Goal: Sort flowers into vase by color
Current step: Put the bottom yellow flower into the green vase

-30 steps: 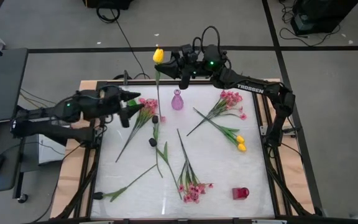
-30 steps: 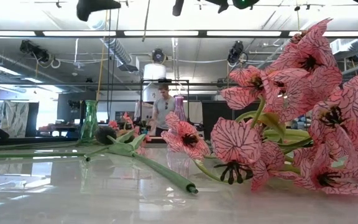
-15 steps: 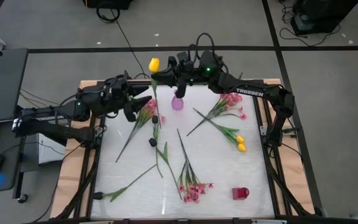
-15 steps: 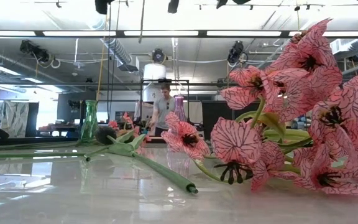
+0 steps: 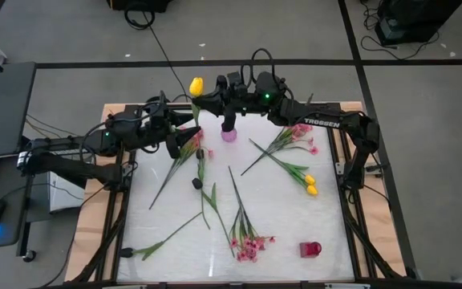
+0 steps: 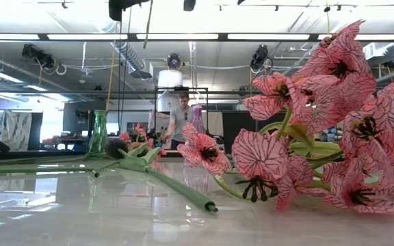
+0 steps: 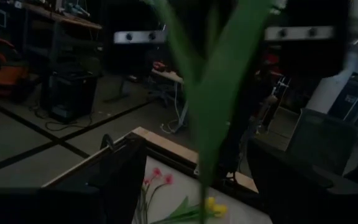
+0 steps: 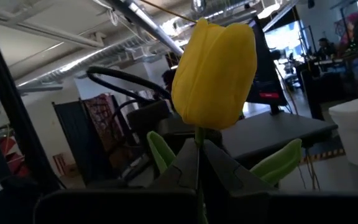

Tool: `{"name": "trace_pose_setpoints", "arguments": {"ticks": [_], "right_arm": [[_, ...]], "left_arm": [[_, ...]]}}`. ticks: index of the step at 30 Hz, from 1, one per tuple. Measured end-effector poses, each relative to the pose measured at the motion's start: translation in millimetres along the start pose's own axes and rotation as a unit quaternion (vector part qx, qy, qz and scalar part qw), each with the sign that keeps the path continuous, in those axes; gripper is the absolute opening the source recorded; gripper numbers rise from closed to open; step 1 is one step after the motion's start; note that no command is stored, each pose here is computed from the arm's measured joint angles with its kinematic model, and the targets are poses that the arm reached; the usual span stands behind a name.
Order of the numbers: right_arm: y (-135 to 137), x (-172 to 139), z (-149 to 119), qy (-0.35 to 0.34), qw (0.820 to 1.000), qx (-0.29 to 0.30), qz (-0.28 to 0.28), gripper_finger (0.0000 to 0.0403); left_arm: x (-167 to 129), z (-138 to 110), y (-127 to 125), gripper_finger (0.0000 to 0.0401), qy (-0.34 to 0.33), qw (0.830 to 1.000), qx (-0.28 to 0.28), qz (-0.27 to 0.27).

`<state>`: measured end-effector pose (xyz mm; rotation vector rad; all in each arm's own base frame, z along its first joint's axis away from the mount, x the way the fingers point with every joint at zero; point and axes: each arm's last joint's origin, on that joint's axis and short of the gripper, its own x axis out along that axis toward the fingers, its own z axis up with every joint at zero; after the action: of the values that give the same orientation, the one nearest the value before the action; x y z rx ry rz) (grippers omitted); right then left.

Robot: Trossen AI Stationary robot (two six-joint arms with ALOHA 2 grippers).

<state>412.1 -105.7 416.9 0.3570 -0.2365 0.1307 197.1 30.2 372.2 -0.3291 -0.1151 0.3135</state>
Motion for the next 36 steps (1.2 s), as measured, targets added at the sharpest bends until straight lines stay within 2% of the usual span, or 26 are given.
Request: {"name": "trace_pose_setpoints", "arguments": {"ticks": [15, 27, 36], "right_arm": [[0.8, 0.3, -0.3, 0.0, 1.0, 0.0, 0.001, 0.0013], [0.1, 0.3, -2.0, 0.009, 1.0, 0.003, -0.001, 0.0013], [0.0, 0.2, -2.3, 0.012, 1.0, 0.004, 0.001, 0.0013]], "left_arm": [[1.6, -0.3, -0.2, 0.0276, -0.002, 1.0, 0.0, -0.001], [1.6, -0.3, -0.2, 0.0131, -0.002, 1.0, -0.001, -0.001], [1.6, -0.3, -0.3, 0.0071, -0.002, 1.0, -0.001, -0.001]]}}
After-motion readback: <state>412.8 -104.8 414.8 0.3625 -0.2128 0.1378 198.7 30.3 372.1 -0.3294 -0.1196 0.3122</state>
